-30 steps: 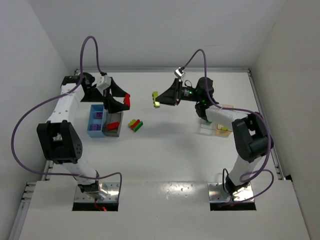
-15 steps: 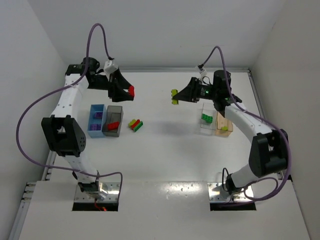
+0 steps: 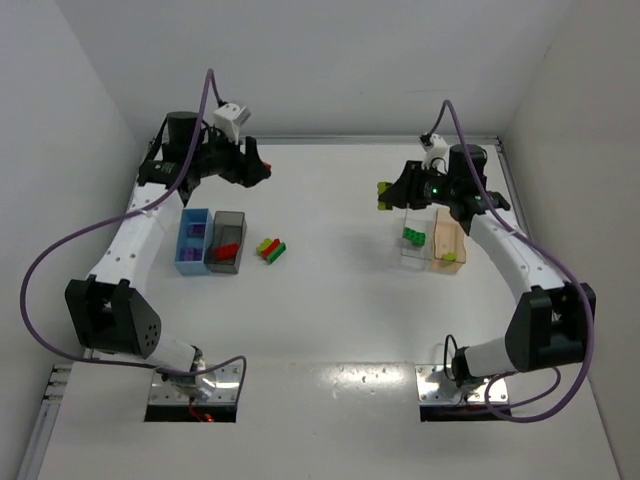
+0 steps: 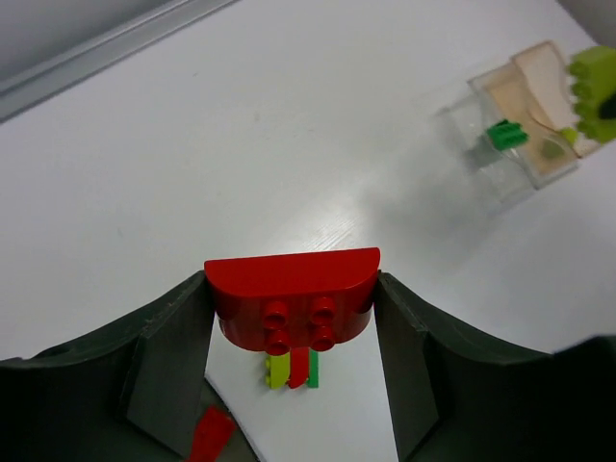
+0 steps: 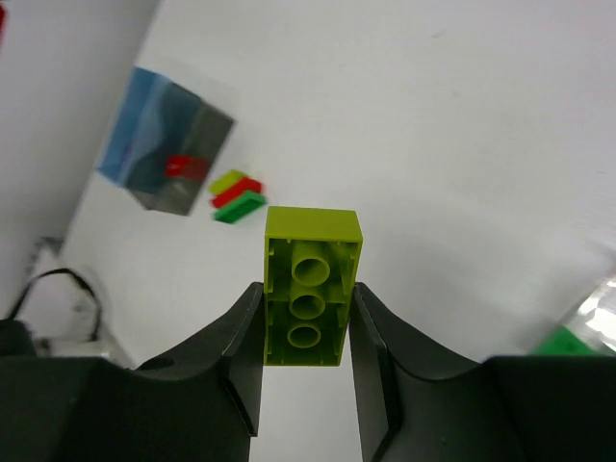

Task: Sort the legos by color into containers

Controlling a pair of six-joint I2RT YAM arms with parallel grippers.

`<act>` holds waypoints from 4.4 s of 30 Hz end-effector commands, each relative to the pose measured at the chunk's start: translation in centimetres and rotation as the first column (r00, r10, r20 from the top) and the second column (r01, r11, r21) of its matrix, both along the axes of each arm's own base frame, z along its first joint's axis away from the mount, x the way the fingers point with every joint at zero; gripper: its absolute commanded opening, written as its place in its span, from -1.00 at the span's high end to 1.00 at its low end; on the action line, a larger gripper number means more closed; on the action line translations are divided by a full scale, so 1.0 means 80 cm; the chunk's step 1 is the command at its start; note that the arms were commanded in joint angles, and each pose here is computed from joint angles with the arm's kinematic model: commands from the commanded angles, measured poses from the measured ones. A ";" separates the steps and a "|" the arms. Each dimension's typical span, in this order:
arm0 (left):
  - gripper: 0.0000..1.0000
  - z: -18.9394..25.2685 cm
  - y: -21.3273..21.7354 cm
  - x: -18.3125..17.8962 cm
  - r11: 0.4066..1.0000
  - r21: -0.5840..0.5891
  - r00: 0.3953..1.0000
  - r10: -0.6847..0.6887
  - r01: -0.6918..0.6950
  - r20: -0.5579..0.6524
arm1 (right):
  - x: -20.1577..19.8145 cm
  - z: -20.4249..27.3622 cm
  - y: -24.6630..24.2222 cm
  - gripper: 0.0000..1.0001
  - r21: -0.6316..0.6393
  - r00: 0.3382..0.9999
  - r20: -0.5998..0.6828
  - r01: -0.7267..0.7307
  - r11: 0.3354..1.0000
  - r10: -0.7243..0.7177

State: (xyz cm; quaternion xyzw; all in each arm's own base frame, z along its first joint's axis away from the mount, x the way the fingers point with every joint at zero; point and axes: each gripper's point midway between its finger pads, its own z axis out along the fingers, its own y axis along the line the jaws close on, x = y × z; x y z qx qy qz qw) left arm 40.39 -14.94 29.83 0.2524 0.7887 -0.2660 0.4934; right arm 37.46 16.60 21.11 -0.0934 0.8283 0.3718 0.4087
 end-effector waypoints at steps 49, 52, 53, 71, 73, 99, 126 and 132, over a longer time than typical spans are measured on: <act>-0.75 -0.156 0.150 -0.014 0.861 0.152 0.816 0.508 -0.485 -0.275 | 0.023 0.012 -0.072 1.00 -0.200 0.984 0.151 0.124 0.972 -0.095; -0.61 -0.080 0.128 -0.017 0.884 0.078 0.877 0.466 -0.460 -0.113 | 0.022 0.007 -0.077 1.00 -0.207 0.984 0.148 0.128 0.970 -0.099; -0.50 -0.060 0.119 -0.019 0.896 0.051 0.893 0.444 -0.441 -0.076 | 0.021 0.011 -0.077 1.00 -0.213 0.982 0.163 0.127 0.969 -0.093; -1.00 0.024 0.042 -0.090 0.979 -0.202 1.000 0.008 -0.005 0.018 | 0.013 -0.095 -0.229 1.00 -0.560 0.965 0.006 0.220 0.799 -0.261; -1.00 0.024 0.042 -0.090 0.979 -0.202 1.000 0.008 -0.005 0.018 | 0.017 -0.114 -0.235 1.00 -0.569 0.964 -0.033 0.198 0.798 -0.263; -0.72 -0.074 0.016 -0.052 0.999 -0.039 0.987 -0.003 -0.003 -0.162 | 0.016 -0.107 -0.228 -0.39 -0.520 0.967 -0.050 0.188 0.834 -0.249; -0.72 -0.232 0.016 -0.068 0.415 0.614 0.693 -0.646 0.671 -0.320 | -0.026 -0.028 -0.151 -0.39 -0.278 0.999 0.030 0.033 0.960 -0.026; -0.72 -0.250 0.031 -0.065 0.357 0.650 0.649 -0.706 0.671 -0.282 | -0.026 -0.032 -0.150 -0.39 -0.266 0.999 0.009 0.037 0.963 -0.036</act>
